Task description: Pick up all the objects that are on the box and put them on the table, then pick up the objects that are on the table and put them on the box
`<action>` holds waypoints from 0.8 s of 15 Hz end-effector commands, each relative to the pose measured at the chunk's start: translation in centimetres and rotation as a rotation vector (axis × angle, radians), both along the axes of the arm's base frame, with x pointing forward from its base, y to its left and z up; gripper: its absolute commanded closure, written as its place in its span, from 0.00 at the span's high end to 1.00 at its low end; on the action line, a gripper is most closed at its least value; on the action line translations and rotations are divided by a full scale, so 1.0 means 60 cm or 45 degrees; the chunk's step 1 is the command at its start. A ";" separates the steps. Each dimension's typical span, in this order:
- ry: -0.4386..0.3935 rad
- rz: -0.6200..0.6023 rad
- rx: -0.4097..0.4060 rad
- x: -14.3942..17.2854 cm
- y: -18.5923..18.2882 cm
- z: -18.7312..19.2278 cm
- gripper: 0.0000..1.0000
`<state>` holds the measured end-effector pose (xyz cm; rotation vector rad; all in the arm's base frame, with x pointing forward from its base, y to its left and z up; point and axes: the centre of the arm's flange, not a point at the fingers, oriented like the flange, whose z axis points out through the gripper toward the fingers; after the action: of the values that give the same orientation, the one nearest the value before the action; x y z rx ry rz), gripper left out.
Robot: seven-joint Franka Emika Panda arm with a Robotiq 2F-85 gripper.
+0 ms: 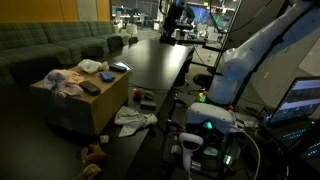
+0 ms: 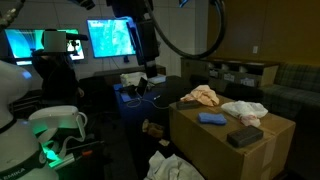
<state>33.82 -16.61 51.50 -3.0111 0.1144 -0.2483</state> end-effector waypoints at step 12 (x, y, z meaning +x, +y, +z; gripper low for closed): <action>0.025 0.261 -0.106 0.251 0.138 -0.072 1.00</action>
<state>45.00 -7.71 47.36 -3.0947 -0.1615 -0.1777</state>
